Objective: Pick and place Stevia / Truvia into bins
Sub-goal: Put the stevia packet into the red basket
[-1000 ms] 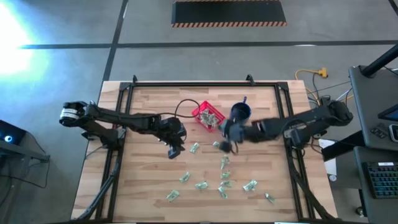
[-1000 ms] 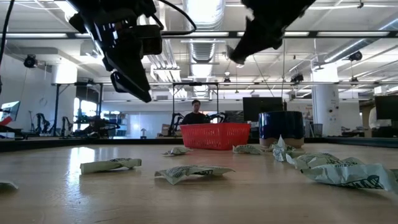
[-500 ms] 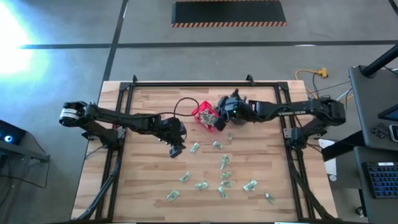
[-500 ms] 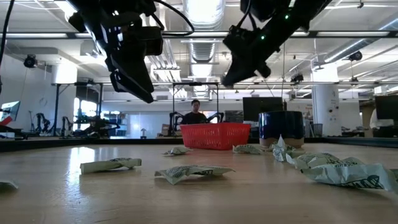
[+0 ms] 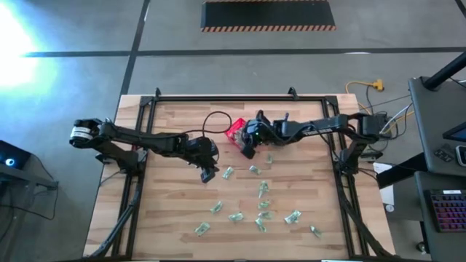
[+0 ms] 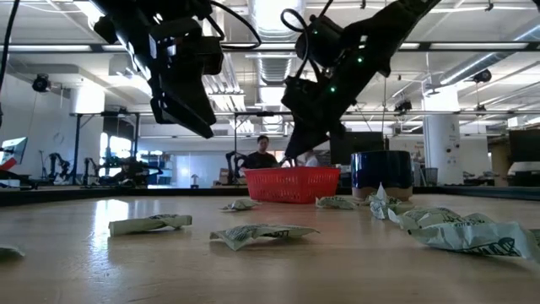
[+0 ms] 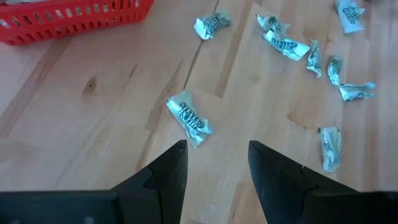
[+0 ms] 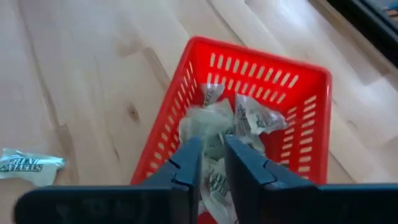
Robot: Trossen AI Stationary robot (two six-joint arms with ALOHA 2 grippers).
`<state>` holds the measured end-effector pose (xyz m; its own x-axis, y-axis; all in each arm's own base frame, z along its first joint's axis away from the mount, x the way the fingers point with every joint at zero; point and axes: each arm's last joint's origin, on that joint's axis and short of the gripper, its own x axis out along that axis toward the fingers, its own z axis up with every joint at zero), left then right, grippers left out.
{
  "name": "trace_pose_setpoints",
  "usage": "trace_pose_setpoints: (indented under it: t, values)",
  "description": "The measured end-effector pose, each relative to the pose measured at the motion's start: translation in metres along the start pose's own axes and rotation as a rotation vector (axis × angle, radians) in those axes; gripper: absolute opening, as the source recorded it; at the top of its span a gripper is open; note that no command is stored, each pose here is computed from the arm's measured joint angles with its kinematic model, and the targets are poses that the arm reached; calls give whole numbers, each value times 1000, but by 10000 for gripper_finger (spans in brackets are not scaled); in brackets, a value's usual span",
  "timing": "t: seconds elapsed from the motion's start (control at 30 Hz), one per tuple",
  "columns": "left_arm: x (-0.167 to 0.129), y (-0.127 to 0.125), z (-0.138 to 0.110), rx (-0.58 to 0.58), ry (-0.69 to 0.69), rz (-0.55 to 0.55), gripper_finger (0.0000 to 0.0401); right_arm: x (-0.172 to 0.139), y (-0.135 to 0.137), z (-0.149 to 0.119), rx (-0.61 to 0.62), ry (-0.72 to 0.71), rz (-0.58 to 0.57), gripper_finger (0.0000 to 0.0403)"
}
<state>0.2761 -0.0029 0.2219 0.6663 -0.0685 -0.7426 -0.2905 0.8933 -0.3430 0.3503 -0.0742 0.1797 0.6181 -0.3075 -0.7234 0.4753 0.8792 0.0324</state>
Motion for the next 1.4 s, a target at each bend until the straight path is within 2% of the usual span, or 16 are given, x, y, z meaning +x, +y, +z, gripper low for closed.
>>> trace_pose_setpoints:
  t: [0.3, 0.53, 0.67, 0.83, 1.07, 1.27, 1.4]
  values:
    - [0, 0, 0, 2, -12, 19, 153, -21, -6, 18, -75, 15, -8, 120]
    - [6, 2, 4, 34, -102, 71, 153, -62, -5, 18, -171, 88, 118, 129]
    - [20, 2, 7, 33, -161, 44, 153, -88, -8, 5, -165, 141, 123, 122]
    - [40, 4, 2, -3, -127, 74, 153, -123, -7, -17, -151, 184, 143, 112]
    - [56, 1, 1, 5, -83, 87, 153, -167, -7, -54, -51, 156, 195, 98]
    - [57, -4, 1, 17, -77, 84, 153, -189, -11, -87, 62, 111, 225, 85]
    - [59, -5, -4, 36, -97, 147, 153, -195, -15, -103, 118, 89, 229, 77]
